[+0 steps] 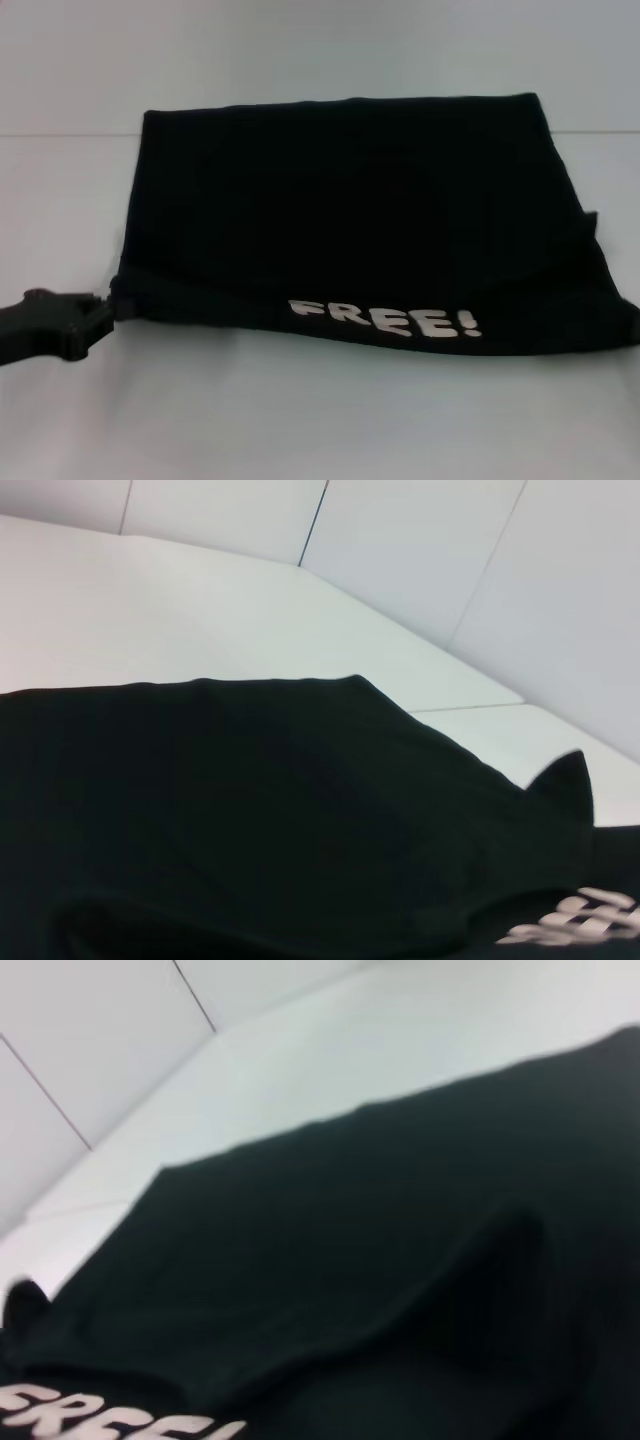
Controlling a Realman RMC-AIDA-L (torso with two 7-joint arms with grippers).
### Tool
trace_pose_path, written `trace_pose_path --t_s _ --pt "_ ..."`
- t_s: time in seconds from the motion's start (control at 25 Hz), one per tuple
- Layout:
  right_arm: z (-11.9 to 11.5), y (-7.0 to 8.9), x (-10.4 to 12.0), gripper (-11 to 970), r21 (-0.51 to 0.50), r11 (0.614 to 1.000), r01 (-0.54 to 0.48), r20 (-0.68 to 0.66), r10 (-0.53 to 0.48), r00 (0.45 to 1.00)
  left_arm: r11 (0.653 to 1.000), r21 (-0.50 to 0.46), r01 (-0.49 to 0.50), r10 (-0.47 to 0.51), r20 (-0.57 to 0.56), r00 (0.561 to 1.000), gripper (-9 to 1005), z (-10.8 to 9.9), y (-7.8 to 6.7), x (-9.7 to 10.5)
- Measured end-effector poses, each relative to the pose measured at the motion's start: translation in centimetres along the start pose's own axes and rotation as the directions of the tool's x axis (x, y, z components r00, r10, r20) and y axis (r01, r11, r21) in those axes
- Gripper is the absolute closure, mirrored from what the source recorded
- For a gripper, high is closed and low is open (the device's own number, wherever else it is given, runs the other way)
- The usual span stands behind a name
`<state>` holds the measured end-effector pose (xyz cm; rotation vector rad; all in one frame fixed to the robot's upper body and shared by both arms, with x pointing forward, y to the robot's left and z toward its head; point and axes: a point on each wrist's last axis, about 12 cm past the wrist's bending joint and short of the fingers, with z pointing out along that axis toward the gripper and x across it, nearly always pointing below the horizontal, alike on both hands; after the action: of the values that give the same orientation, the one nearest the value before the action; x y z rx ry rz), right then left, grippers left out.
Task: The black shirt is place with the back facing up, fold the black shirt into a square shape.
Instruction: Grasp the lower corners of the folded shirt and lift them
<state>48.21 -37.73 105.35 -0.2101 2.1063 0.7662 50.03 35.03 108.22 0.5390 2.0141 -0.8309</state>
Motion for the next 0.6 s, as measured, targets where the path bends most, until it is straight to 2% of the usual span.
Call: trace_pose_path --t_s 0.16,0.6 --pt "-3.4 0.3 2.5 925 -0.028 1.0 -0.014 0.027 0.015 1.0 0.999 0.034 0.029 -0.029 -0.001 1.0 989 -1.1 -0.8 1.2" --pt "-7.6 1.2 5.9 924 -0.043 0.998 -0.053 0.051 0.055 0.997 0.98 0.142 0.138 -0.131 -0.052 0.99 989 -3.2 -3.4 4.8"
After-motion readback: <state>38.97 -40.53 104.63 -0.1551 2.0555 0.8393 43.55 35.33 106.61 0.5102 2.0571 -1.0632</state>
